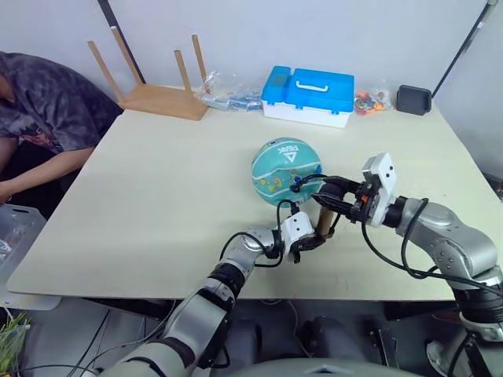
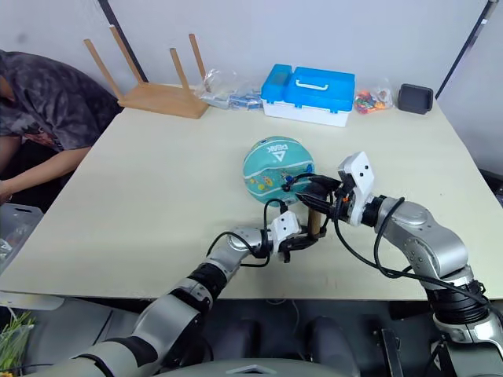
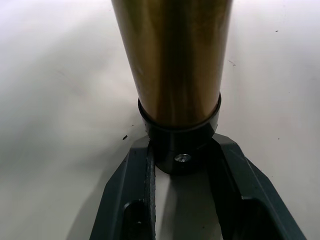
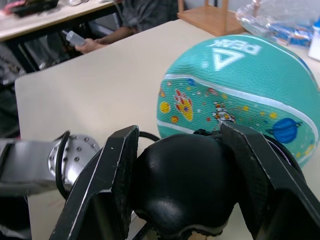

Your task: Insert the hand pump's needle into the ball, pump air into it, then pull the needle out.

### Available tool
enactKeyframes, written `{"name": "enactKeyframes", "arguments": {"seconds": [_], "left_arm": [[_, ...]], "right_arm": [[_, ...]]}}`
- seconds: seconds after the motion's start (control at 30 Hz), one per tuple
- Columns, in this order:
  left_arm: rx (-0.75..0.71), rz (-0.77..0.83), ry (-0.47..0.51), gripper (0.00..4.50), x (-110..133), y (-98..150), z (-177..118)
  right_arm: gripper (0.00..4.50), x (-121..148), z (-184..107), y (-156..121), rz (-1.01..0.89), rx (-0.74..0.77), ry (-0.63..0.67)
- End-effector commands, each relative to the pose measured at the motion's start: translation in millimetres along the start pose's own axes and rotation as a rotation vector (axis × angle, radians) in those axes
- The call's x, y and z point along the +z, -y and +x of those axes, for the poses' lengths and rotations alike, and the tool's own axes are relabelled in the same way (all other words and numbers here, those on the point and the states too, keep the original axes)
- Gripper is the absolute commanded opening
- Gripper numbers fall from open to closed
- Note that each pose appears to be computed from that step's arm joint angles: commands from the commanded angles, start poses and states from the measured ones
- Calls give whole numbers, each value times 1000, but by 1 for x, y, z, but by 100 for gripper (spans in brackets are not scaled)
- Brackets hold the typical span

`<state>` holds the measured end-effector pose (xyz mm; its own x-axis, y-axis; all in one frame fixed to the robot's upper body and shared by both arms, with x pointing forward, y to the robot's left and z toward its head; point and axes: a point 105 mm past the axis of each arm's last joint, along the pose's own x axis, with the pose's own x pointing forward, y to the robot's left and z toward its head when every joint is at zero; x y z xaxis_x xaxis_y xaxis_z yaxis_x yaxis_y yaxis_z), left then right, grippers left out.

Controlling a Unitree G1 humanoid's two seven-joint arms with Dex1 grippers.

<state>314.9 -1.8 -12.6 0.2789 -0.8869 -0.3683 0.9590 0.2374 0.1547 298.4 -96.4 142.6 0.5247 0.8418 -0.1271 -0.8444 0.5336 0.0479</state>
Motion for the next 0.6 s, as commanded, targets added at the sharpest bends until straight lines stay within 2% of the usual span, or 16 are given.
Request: {"name": "enactKeyframes", "arguments": {"seconds": [0.03,0.33,0.6], "left_arm": [[-64,-131,-214,95,-63,29,-16],[-75,-129,-208,95,-60,30,-14],[-77,-132,-219,95,-63,31,-12]], "right_arm": [[207,-19,-5,7,21,-19,-117],[207,101,-38,-4,-143,-1,81],[207,179,-71,-13,-211,-15,178]]}}
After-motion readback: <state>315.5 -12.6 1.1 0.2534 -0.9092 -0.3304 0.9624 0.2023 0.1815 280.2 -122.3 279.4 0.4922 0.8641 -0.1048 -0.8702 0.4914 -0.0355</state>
